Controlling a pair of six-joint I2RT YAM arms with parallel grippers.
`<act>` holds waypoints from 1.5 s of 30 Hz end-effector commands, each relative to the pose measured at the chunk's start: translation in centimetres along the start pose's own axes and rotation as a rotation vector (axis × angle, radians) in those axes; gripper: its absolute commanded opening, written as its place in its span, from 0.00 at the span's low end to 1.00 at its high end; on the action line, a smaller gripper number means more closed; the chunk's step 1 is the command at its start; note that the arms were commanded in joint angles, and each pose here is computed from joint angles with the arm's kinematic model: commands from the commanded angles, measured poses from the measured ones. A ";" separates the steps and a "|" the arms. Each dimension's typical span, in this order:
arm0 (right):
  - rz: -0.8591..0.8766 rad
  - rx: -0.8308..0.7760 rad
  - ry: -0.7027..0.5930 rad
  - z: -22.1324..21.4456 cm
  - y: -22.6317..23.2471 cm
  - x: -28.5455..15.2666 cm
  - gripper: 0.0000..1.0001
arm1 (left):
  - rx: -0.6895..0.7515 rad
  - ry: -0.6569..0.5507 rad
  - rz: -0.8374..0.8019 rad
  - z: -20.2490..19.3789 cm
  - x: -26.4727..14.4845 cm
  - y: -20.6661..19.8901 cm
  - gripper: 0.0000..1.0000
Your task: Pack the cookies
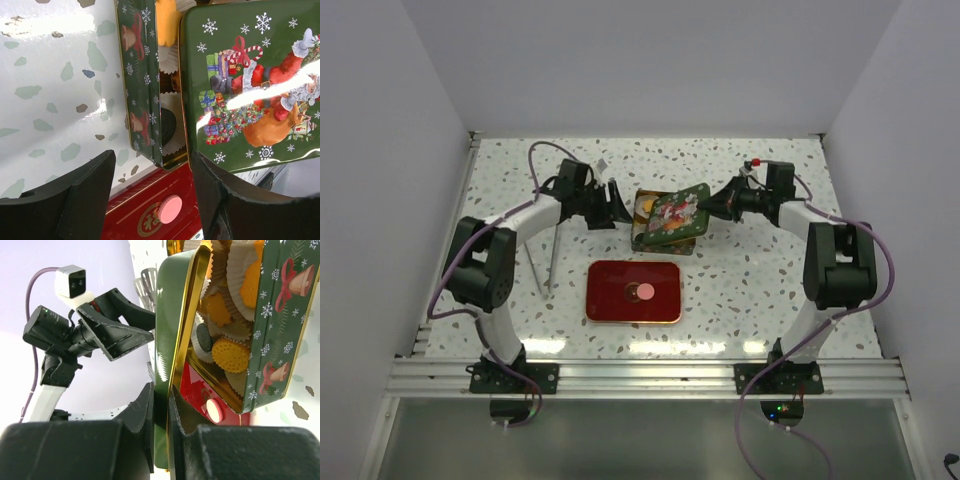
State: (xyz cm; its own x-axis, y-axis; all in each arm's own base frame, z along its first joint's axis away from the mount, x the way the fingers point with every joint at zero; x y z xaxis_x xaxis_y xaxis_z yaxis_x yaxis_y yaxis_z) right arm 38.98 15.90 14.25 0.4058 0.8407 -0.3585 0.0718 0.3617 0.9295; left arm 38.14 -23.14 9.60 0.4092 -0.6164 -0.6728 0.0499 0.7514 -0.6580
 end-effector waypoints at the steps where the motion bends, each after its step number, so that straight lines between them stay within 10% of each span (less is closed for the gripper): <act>1: -0.089 -0.047 -0.027 0.1 -3.2 0.7 0.09 | -0.028 -0.010 -0.042 0.4 0.6 -0.2 0.67; 15: -0.195 -0.002 -0.005 -1.2 -7.0 0.6 0.41 | -0.038 -0.005 -0.053 0.4 1.0 -0.1 0.65; 45: -0.192 0.038 -0.058 3.1 -5.8 2.6 0.41 | -0.026 0.012 -0.061 0.1 1.5 0.1 0.64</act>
State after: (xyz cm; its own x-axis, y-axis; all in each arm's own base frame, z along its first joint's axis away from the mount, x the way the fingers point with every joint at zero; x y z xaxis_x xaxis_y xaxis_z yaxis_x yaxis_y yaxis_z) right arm 41.17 14.44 7.69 0.4151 0.7364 -0.5343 0.2023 0.4979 0.8433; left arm 38.23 -23.70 8.01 0.3829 -0.6357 -0.6703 0.0203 0.7312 -0.6819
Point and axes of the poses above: each gripper's point midway between its finger pads, its own x axis out along the fingers, its own y axis along the line the jaws close on, z = x × y, the point moved 1 cm from there along -x, back along the fingers, and after that the axes turned 3 degrees about -x, right-handed, at the moved point
